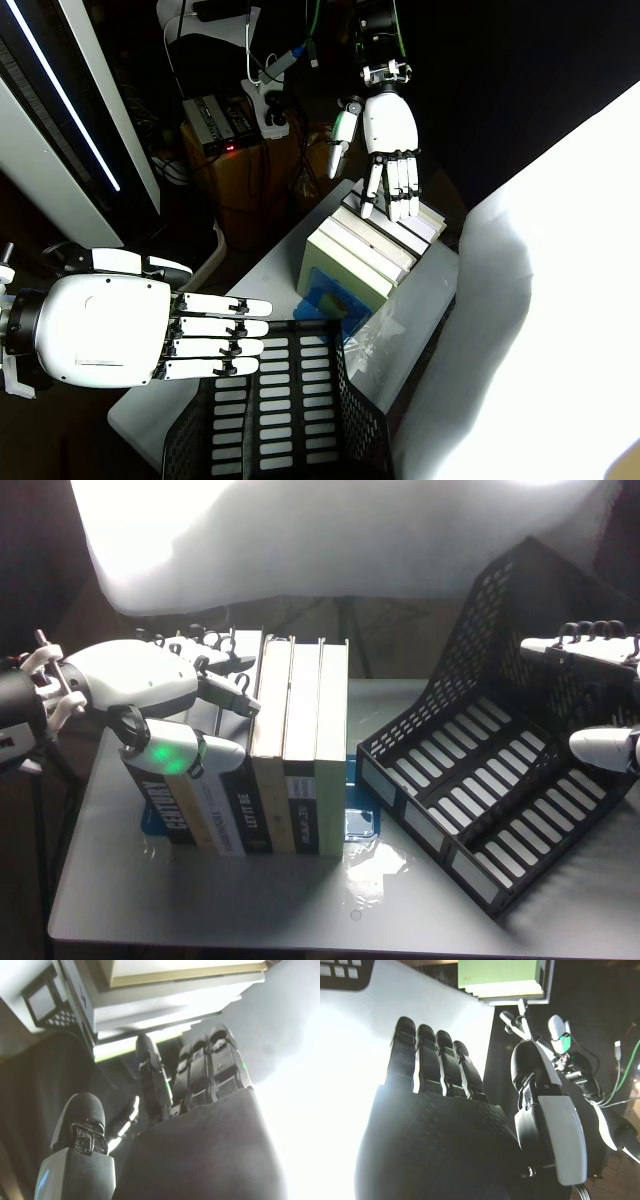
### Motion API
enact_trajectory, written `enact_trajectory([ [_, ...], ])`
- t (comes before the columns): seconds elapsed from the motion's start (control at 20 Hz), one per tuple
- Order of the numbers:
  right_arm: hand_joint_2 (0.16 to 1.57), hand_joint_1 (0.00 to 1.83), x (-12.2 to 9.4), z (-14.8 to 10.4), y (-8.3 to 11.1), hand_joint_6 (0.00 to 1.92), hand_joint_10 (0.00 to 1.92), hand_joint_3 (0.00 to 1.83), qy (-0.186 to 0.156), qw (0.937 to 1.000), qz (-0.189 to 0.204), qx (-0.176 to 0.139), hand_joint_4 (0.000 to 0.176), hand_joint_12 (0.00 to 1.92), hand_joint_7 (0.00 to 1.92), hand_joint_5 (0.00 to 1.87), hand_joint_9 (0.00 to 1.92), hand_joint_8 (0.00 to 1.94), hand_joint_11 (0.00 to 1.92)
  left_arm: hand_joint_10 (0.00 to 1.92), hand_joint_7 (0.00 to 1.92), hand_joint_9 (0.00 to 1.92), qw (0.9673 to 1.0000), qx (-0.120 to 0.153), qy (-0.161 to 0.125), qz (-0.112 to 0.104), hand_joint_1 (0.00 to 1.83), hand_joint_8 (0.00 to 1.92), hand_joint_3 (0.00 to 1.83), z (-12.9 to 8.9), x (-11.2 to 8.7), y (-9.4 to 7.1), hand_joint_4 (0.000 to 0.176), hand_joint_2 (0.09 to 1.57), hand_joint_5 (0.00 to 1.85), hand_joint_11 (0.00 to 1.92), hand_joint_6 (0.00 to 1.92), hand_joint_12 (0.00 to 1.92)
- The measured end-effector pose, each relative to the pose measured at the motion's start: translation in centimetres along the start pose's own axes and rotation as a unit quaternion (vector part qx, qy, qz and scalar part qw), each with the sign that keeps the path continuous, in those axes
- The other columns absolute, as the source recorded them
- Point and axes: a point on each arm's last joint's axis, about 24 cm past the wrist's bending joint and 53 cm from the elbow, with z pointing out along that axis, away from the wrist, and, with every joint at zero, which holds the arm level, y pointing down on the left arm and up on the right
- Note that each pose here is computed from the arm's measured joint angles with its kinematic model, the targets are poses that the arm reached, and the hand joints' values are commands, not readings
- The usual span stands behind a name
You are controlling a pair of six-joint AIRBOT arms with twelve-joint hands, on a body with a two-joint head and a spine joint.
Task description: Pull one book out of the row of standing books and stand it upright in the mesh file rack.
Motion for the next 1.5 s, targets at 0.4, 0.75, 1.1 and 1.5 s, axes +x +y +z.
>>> enact_trajectory([
  [0.4,1.42,0.45,0.5,0.0,-0.7,0.00,0.00,0.00,0.003,0.9999,0.007,0.008,0.000,0.00,0.00,0.00,0.00,0.00,0.00,0.00,0.00,0.00,0.9998,0.013,0.010,0.012,0.15,0.00,0.00,0.1,0.6,-1.2,0.031,1.31,0.49,0.00,0.01,0.00],
  [0.75,1.42,0.41,0.7,0.0,-1.1,0.00,0.00,0.00,0.005,0.9999,0.009,0.013,0.000,0.00,0.00,0.00,0.00,0.00,0.00,0.00,0.00,0.00,0.9998,0.017,0.004,0.012,0.15,0.00,0.00,-0.7,-0.2,-1.4,0.052,1.31,0.46,0.00,0.00,0.00],
  [1.1,1.41,0.40,0.6,-0.2,-1.5,0.00,0.00,0.00,0.000,0.9997,0.017,0.017,0.000,0.00,0.00,0.00,0.00,0.00,0.00,0.00,0.00,0.00,0.9981,0.012,0.032,0.051,0.06,0.00,0.00,0.3,1.4,-1.5,0.030,1.32,0.51,0.00,0.02,0.00],
  [1.5,1.40,0.39,0.8,-0.5,-2.1,0.00,0.00,0.00,-0.004,0.9994,0.027,0.021,0.000,0.00,0.00,0.00,0.00,0.00,0.01,0.00,0.00,0.00,0.9898,0.016,0.070,0.123,0.11,0.00,0.00,0.1,3.1,-2.1,0.035,1.29,0.59,0.00,0.02,0.00],
])
